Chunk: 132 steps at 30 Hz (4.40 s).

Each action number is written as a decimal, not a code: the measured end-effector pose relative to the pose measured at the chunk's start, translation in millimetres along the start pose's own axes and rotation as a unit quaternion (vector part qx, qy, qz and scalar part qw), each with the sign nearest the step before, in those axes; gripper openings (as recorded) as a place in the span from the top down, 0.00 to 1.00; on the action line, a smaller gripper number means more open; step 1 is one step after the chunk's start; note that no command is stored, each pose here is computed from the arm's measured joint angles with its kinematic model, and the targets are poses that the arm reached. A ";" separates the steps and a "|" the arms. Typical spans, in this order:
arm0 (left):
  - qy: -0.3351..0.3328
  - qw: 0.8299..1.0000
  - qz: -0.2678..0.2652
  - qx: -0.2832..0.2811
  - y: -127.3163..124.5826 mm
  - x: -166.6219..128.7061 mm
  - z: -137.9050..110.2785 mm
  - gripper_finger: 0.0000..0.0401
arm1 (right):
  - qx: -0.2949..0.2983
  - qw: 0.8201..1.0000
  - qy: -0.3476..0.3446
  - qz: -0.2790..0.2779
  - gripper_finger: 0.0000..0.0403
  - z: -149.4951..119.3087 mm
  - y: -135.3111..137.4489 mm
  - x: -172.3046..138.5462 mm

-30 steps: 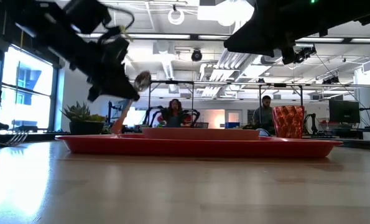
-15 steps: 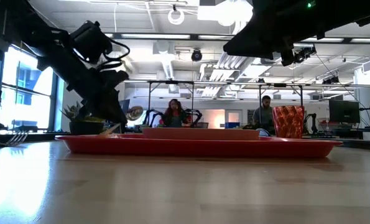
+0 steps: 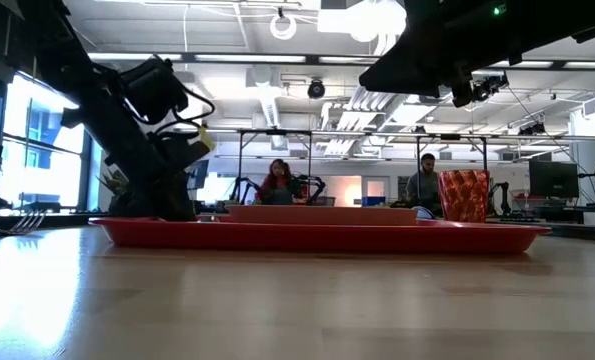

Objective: Pick and place plate/cup/fork/spoon on tray
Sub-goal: Put the orange spoon on the red serving tray, then put the orange fork on the red serving tray

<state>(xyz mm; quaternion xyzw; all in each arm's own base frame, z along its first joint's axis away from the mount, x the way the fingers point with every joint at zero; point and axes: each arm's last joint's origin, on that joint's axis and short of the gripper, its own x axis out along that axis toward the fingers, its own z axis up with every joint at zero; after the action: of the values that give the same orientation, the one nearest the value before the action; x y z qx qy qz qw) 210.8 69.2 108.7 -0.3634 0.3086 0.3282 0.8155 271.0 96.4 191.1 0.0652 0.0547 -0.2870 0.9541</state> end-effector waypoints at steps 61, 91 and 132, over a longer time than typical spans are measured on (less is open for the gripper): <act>0.450 0.793 0.222 0.345 14.0 -50.1 30.1 0.56 | -0.010 0.998 0.064 -0.010 0.85 -14.3 -11.7 8.1; 0.487 0.824 0.232 0.172 37.5 -56.4 39.6 0.58 | 0.002 0.995 0.098 0.029 0.85 -18.5 -10.5 7.2; 0.447 0.856 0.138 0.221 11.8 -84.0 27.9 1.00 | 0.011 0.996 0.085 0.026 0.85 -16.0 -9.1 7.0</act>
<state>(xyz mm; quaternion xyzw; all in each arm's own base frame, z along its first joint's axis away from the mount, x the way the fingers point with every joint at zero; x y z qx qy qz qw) 159.3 71.4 181.6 -0.2346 0.7513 0.1626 0.5950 270.6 87.6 173.5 0.1012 0.1305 -0.2557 0.9525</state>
